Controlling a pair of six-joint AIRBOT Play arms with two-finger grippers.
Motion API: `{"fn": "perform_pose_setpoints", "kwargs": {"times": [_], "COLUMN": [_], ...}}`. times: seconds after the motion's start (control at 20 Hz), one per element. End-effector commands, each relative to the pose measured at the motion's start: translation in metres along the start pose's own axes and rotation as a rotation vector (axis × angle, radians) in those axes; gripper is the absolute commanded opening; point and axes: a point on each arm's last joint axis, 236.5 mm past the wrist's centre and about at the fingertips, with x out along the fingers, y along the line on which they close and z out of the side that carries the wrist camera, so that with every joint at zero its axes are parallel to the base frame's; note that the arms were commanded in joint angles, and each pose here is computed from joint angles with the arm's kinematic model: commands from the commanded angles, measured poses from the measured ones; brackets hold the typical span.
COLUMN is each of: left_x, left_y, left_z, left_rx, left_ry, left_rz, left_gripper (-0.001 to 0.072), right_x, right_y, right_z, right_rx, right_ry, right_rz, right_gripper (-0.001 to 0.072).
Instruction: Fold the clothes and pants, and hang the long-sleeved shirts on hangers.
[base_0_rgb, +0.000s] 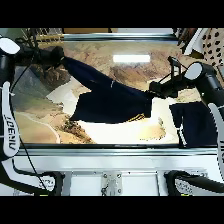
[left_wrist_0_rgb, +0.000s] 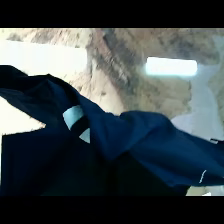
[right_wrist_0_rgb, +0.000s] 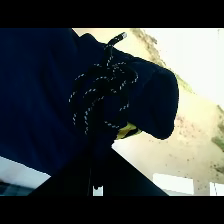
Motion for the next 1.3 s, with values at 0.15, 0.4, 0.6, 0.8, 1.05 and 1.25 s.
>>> {"fn": "perform_pose_setpoints", "kwargs": {"times": [0.15,0.4,0.6,0.8,1.05,1.25], "left_x": [0.019,0.063,0.076,0.085,0.074,0.028], "left_y": [0.082,0.139,0.165,0.17,0.16,0.136], "left_z": [-0.123,-0.213,-0.229,-0.241,-0.227,-0.194], "left_rx": [-0.054,-0.157,-0.182,-0.191,-0.174,-0.146], "left_ry": [0.147,0.167,0.137,0.177,0.129,0.012], "left_rz": [0.192,0.282,0.328,0.335,0.323,0.292], "left_gripper": [0.0005,0.0005,0.0005,0.0005,0.0391,0.0523], "right_x": [0.042,0.094,0.12,0.131,0.12,0.059], "right_y": [-0.043,-0.057,-0.056,-0.053,-0.042,-0.026], "right_z": [-0.06,-0.099,-0.117,-0.117,-0.106,-0.086], "right_rx": [-0.015,-0.016,-0.017,-0.019,0.031,-0.003], "right_ry": [0.082,0.1,0.097,0.086,0.038,-0.034], "right_rz": [-0.103,-0.117,-0.12,-0.119,-0.072,0.047], "right_gripper": [0.0026,0.0027,0.0027,0.0031,0.0178,0.0662]}}
